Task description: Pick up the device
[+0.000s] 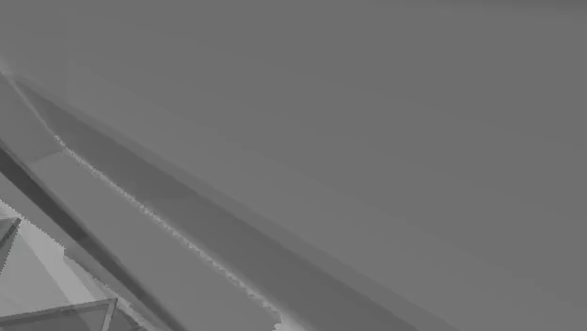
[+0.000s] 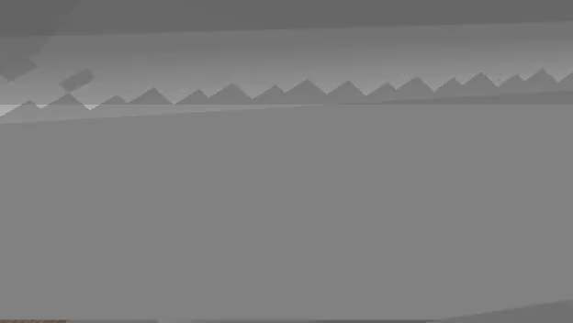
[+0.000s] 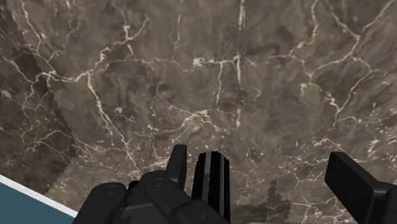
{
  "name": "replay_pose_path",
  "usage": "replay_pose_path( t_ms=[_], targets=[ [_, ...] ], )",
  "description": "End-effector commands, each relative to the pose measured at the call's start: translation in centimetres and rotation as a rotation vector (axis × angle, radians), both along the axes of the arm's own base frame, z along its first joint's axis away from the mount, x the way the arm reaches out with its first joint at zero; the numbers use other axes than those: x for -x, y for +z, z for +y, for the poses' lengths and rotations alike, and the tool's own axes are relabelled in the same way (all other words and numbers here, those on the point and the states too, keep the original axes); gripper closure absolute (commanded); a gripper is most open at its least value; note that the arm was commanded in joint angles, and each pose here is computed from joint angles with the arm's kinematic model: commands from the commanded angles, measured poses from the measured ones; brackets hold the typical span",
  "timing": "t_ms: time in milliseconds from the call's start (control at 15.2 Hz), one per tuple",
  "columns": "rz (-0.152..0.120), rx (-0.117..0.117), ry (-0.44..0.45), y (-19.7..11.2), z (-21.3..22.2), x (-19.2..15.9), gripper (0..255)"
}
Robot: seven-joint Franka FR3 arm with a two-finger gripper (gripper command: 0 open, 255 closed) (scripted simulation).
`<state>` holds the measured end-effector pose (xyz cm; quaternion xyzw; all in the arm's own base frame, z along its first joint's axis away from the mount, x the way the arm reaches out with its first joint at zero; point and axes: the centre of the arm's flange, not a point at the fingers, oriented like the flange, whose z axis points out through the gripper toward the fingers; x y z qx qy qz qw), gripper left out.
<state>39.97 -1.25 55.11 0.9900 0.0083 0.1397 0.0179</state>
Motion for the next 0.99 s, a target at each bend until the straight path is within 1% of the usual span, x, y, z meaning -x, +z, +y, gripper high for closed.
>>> replay_pose_path(
  t_ms=[0,528,594,924],
  targets=[
    [-0.072,-0.004,-0.011,0.2,-0.6,-1.9,0],
    [-0.337,-0.020,-0.053,2.1,-2.6,-7.8,0],
    [-0.346,-0.020,-0.055,2.2,-2.7,-8.0,0],
    [-0.346,-0.020,-0.055,-0.4,-2.7,-8.0,0]
  ],
)
